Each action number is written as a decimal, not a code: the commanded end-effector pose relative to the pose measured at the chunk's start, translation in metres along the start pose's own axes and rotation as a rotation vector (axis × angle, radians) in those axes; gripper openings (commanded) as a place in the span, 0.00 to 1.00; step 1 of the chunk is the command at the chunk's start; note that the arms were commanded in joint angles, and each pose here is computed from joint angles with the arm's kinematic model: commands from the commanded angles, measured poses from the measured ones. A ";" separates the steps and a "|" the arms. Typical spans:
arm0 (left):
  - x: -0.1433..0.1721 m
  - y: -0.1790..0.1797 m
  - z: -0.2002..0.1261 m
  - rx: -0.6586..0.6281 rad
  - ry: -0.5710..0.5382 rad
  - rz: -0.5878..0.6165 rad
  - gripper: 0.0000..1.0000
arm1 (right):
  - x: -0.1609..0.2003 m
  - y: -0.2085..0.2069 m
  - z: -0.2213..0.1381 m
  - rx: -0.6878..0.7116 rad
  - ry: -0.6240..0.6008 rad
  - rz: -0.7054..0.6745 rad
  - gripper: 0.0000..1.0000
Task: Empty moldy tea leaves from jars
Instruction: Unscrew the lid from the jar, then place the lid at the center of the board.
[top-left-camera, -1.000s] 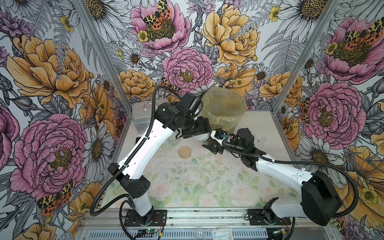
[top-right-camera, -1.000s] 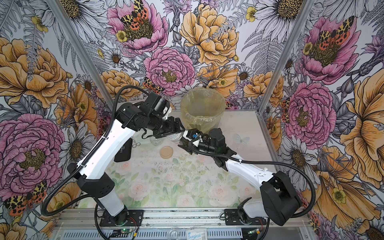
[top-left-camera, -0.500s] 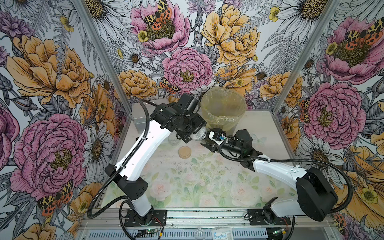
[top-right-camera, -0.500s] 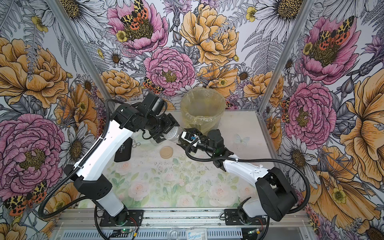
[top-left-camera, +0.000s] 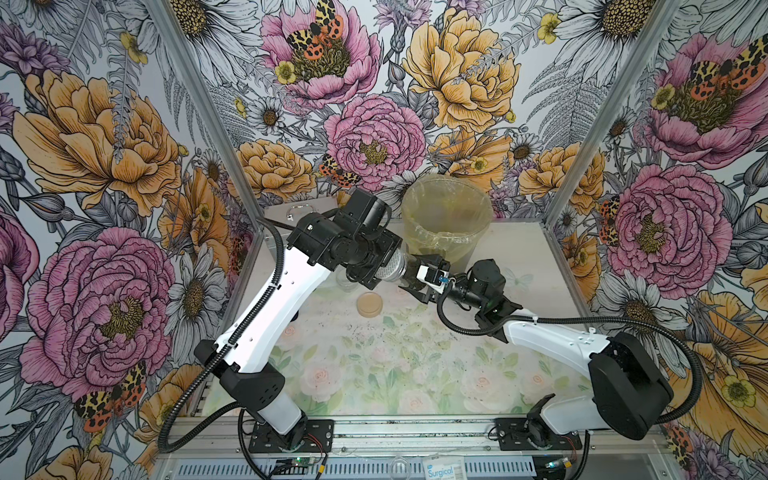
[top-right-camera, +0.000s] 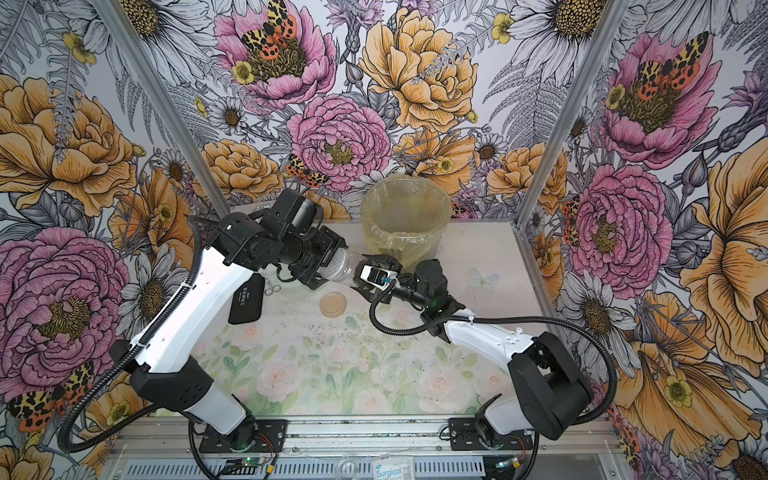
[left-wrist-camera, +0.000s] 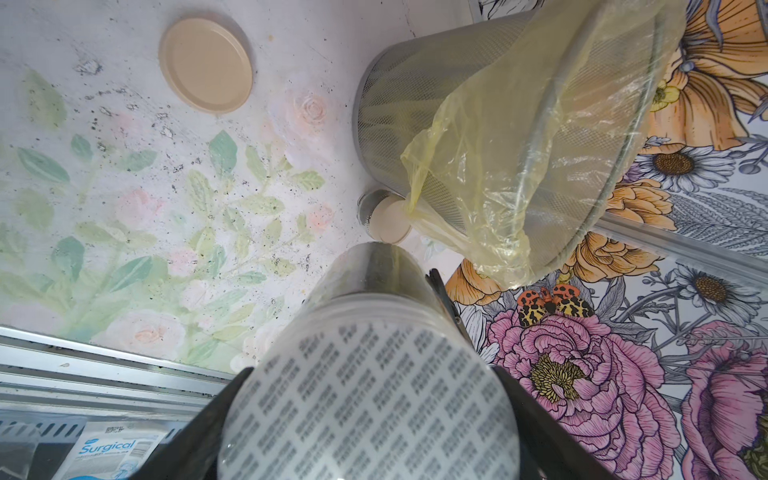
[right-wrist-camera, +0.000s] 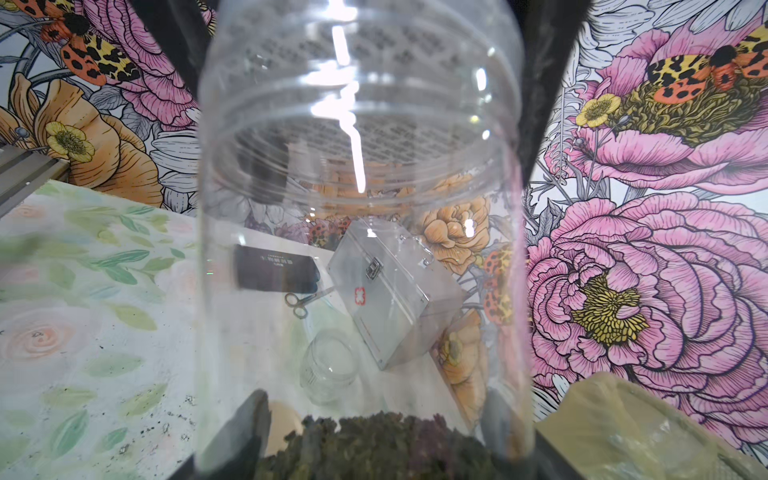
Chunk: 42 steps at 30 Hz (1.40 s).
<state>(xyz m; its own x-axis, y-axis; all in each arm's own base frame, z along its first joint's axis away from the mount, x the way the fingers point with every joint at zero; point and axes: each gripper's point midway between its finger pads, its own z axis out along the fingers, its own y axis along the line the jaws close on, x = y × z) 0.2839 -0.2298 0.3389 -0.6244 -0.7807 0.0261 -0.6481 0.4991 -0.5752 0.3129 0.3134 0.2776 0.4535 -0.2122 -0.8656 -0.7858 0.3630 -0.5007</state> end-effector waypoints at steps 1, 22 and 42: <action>-0.039 -0.023 -0.039 0.142 -0.165 -0.067 0.57 | 0.032 0.002 -0.005 0.005 0.086 0.062 0.39; -0.069 -0.006 -0.041 0.014 -0.351 0.422 0.54 | -0.034 -0.043 -0.041 0.135 -0.082 0.185 0.37; 0.018 0.076 0.153 -0.297 -0.105 1.077 0.49 | -0.107 -0.072 -0.102 0.293 -0.155 0.251 0.36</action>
<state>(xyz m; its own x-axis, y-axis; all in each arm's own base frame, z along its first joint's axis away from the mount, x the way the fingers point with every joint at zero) 0.2819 -0.2378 0.1841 -0.9072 0.0319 -0.4195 0.0306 0.9995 0.0097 0.2817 0.2311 0.3780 0.3276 0.0035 -0.9448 -0.7671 0.5848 -0.2638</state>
